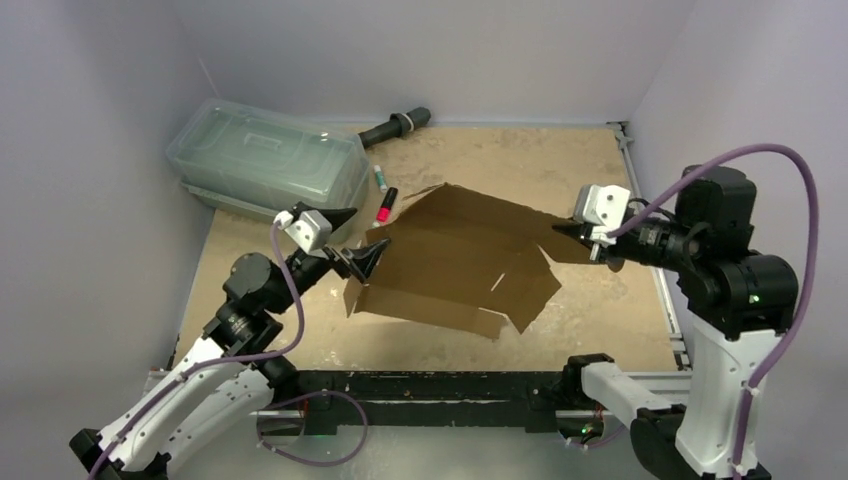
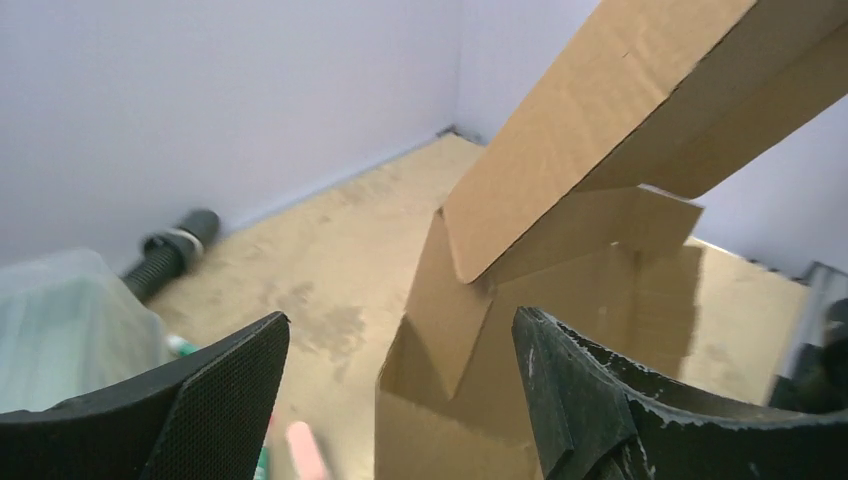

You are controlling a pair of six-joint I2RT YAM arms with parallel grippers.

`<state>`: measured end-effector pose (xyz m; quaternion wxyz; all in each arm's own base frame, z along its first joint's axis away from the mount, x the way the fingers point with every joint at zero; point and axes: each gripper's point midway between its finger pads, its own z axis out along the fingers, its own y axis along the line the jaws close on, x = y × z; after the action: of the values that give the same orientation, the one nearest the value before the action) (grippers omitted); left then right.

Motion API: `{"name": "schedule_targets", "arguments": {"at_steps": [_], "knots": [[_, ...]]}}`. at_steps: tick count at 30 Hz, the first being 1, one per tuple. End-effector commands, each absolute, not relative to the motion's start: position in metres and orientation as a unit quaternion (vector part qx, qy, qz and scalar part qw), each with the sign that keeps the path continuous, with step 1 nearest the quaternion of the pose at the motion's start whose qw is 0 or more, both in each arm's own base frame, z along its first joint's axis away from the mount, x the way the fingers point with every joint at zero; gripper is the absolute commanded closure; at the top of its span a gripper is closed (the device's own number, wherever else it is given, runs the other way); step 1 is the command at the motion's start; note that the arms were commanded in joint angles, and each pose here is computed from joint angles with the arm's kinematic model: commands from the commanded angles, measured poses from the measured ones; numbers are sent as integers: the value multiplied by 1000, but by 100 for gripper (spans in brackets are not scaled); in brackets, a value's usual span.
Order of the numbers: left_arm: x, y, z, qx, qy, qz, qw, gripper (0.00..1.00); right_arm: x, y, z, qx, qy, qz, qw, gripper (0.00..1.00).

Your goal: Fold the paper box

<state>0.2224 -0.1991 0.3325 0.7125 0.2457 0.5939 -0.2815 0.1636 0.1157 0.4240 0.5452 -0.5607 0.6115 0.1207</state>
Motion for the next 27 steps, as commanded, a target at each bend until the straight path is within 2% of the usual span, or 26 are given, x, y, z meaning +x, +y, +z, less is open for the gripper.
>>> {"name": "schedule_targets", "arguments": {"at_steps": [1, 3, 7, 12, 18, 21, 23, 27], "knots": [[207, -213, 279, 212, 693, -348, 595, 19, 178, 125, 403, -565, 619, 164, 520, 100], [208, -220, 265, 200, 705, -365, 574, 19, 187, 126, 395, -566, 626, 171, 508, 100], [214, -229, 261, 168, 687, -399, 583, 19, 203, 124, 390, -567, 636, 166, 496, 100], [219, -226, 259, 162, 685, -389, 595, 17, 213, 128, 393, -577, 627, 168, 496, 100], [231, -172, 263, 70, 703, -299, 642, 15, 218, 140, 353, -608, 628, 196, 445, 100], [221, -148, 269, 29, 710, -283, 644, 10, 218, 143, 338, -618, 626, 206, 429, 100], [215, -138, 270, 3, 714, -284, 640, 8, 220, 144, 331, -620, 627, 207, 423, 100], [208, -122, 251, -55, 754, -268, 597, 10, 227, 145, 322, -620, 628, 208, 421, 100]]}}
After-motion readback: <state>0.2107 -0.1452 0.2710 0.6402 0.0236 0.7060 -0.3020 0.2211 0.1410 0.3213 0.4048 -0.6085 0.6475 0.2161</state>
